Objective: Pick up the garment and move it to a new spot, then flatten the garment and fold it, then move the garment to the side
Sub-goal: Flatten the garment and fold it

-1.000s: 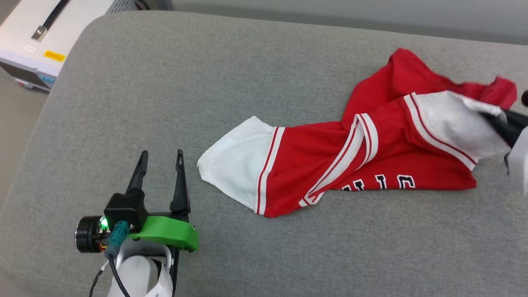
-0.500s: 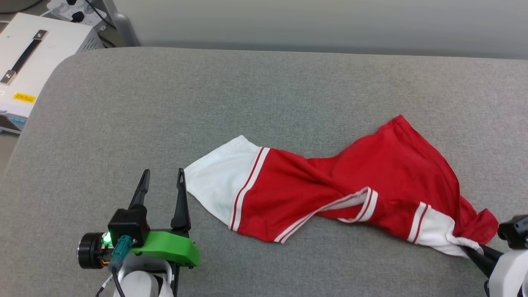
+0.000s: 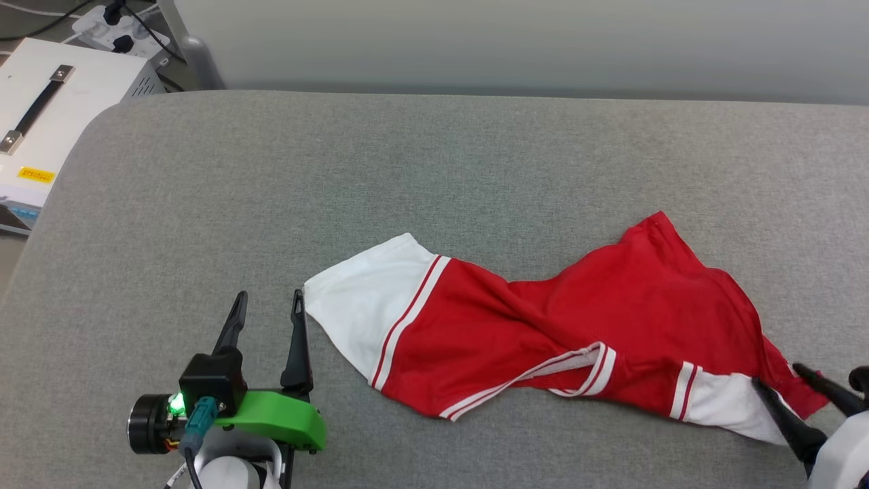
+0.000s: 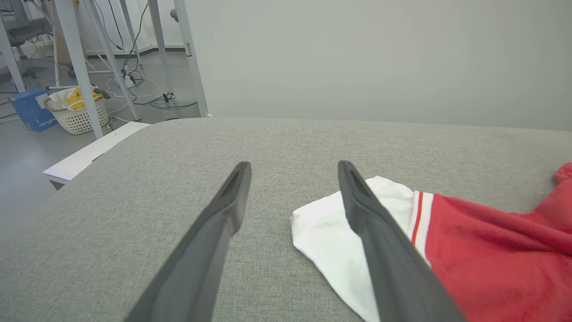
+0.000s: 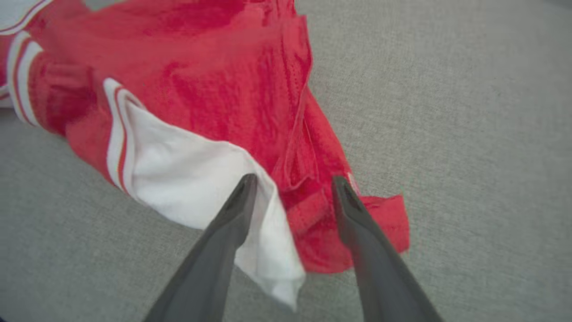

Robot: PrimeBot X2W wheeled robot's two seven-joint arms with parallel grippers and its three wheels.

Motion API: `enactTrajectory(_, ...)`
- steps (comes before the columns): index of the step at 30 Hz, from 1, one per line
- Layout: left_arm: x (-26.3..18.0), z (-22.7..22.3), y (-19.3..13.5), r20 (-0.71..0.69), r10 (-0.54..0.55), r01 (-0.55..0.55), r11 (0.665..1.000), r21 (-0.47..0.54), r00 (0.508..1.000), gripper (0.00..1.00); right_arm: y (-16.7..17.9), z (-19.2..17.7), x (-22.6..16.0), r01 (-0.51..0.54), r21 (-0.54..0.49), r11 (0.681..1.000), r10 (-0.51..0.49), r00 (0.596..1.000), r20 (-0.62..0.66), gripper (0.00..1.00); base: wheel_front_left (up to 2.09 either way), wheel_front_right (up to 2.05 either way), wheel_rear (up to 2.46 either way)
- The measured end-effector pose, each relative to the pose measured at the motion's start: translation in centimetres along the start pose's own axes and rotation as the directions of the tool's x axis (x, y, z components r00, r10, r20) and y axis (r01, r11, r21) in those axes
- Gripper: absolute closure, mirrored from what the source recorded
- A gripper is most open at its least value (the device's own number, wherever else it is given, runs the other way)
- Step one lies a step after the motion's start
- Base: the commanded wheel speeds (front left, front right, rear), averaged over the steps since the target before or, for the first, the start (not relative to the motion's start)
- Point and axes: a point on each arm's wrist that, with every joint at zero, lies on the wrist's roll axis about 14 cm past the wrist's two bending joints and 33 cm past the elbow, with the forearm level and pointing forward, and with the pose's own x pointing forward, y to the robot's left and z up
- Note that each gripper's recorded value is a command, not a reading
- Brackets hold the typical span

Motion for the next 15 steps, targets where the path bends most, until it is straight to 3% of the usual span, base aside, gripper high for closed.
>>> enactTrajectory(7,-0.2,0.4,0.1,0.011,0.002,-0.003,1.000,0.007,1.000,0.00,-0.8,8.3,-0.6,0.023,-0.086,0.996,-0.004,0.976,0.218,0.00,0.00,0.00,0.00)
enactTrajectory(15,-0.3,0.2,0.4,0.005,0.008,-0.008,1.000,0.007,1.000,0.00,0.0,13.5,0.4,0.002,-0.236,0.972,0.043,0.982,0.183,0.00,0.00,0.00,0.00)
